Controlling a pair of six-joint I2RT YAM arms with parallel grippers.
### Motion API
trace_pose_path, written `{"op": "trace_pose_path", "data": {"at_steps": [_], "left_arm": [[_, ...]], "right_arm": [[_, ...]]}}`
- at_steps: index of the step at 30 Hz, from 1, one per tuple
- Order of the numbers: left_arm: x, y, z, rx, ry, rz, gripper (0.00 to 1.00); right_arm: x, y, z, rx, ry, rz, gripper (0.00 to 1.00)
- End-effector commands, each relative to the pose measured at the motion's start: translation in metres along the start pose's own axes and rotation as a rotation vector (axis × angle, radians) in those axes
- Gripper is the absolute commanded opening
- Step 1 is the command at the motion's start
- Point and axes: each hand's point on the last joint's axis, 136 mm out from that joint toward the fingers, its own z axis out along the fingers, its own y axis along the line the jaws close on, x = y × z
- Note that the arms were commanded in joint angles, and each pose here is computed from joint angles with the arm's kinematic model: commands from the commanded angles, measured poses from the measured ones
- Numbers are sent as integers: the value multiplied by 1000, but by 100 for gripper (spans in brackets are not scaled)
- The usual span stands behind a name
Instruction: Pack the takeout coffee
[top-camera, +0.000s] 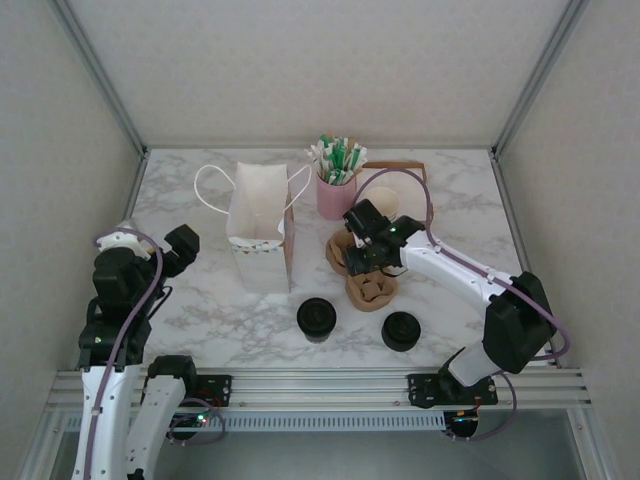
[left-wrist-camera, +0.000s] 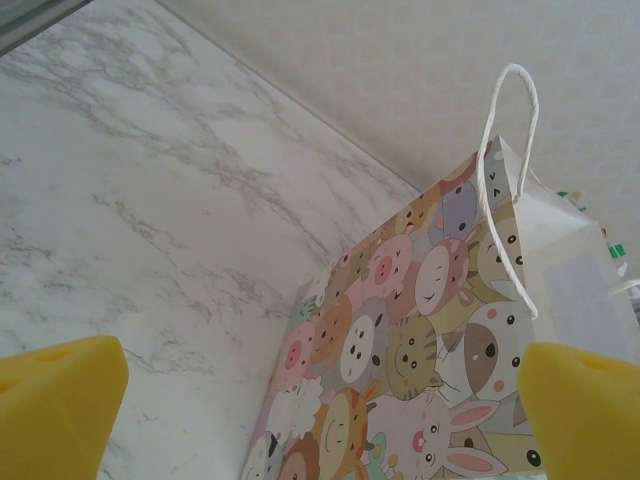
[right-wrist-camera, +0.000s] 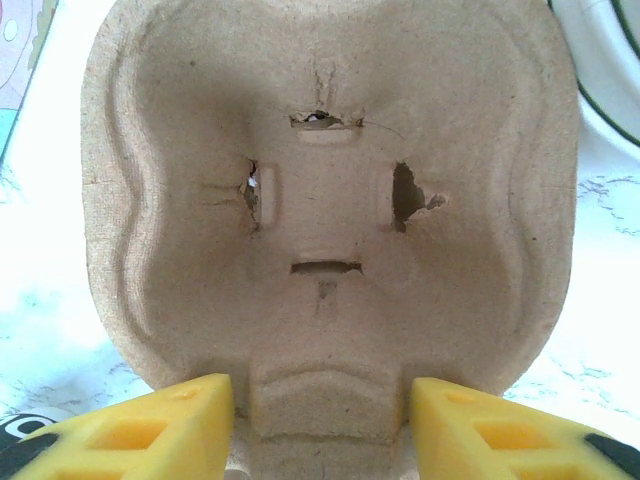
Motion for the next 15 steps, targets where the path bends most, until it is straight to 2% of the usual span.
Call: {"op": "trace_pose_path", "data": {"at_steps": [1, 15], "left_arm": [[-8, -2, -5, -2, -23, 11, 100], [-8, -2, -4, 1, -19, 9, 100]], "right_arm": [[6, -3, -5, -12, 2, -4, 51], [13, -7, 3, 11, 24, -25, 48]]}}
